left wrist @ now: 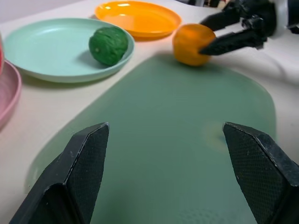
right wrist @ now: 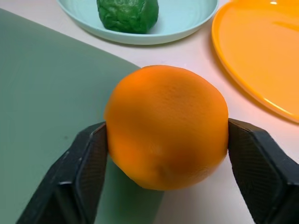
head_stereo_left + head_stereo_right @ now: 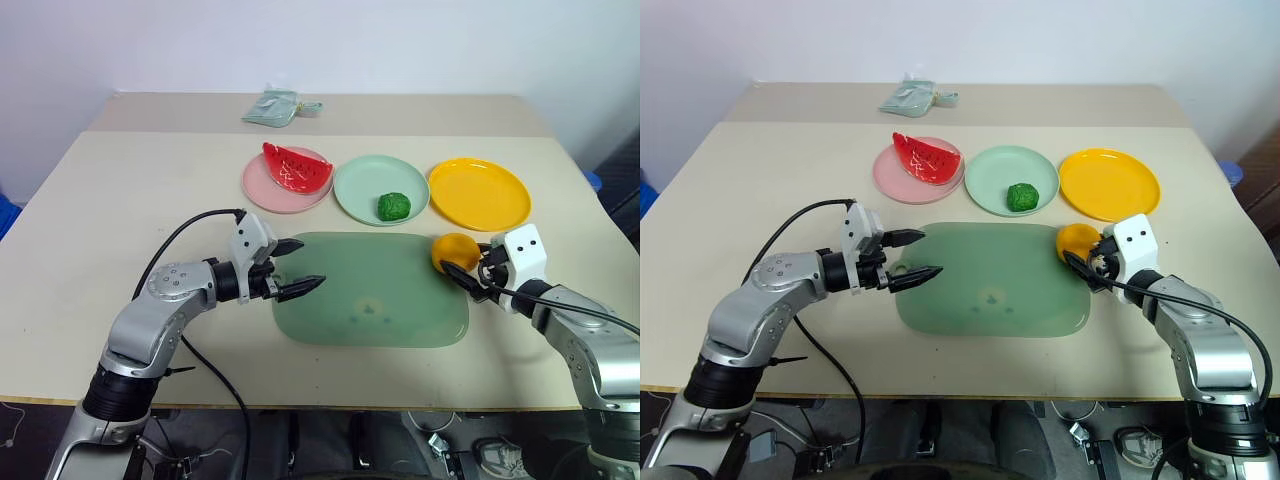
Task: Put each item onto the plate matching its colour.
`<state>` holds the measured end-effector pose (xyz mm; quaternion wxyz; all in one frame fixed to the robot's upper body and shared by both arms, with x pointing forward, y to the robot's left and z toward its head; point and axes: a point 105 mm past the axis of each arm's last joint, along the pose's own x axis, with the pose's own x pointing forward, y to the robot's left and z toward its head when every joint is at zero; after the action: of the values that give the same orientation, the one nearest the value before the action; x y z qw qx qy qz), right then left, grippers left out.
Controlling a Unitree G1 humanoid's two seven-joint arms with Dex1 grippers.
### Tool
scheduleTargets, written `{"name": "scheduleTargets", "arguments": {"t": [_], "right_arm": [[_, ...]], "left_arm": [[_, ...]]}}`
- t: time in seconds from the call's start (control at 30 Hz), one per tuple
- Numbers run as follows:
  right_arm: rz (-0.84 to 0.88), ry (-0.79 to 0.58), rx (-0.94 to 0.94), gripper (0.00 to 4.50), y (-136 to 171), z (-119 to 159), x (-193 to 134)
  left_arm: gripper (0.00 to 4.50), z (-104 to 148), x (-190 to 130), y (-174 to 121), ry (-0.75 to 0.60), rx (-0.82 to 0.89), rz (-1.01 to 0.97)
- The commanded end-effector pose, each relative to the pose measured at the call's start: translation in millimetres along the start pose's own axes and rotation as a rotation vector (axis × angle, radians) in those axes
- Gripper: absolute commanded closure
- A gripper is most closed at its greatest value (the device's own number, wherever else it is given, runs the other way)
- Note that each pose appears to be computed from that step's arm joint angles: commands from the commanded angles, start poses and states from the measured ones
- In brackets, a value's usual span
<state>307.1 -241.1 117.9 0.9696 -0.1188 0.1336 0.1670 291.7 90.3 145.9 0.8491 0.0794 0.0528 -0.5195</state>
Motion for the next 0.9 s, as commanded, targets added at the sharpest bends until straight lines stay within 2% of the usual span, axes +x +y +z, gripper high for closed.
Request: {"name": "scheduleTargets", "arguments": {"t": [0.03,0.13,0.2,0.33,0.43,0.5,0.53,0.7,0.8,0.9], "right_arm": [[-0.029,-0.116,-0.050,1.35,-5.3,31.2,1.2],[-0.095,-0.176,-0.053,1.35,-20.2,54.0,11.8],[-0.127,-0.177,-0.035,1.35,-30.2,60.0,22.5],[-0.291,-0.098,0.014,1.35,-71.6,53.7,62.0],[-0.353,-0.082,0.072,1.35,-92.5,47.0,75.5],[-0.354,-0.105,0.092,0.30,-99.1,49.8,77.9],[-0.354,-0.118,0.083,0.04,-101.3,52.0,77.8],[-0.284,-0.227,-0.186,0.04,-89.1,71.1,61.4],[-0.182,-0.265,-0.226,0.04,-75.6,69.9,32.3],[-0.078,-0.234,-0.225,0.04,-61.0,53.8,3.6]], "left_arm": [[0.49,9.4,-2.0,-1.6,-0.028,0.039,0.008],[0.49,8.7,-1.9,-0.7,-0.026,0.035,0.012],[0.49,9.5,-1.1,-2.1,-0.030,0.034,0.003],[0.49,11.0,3.7,-5.6,-0.037,0.042,-0.005],[0.49,11.6,2.2,-4.4,-0.040,0.047,0.018],[0.49,11.2,-2.2,-3.1,-0.041,0.043,0.042],[0.49,11.0,-4.0,-2.8,-0.041,0.039,0.052],[0.49,8.7,-20.5,9.4,-0.047,0.047,0.168],[0.49,1.7,-45.1,38.9,-0.036,0.045,0.349],[0.49,-14.6,-77.1,66.9,0.012,0.038,0.530]]}}
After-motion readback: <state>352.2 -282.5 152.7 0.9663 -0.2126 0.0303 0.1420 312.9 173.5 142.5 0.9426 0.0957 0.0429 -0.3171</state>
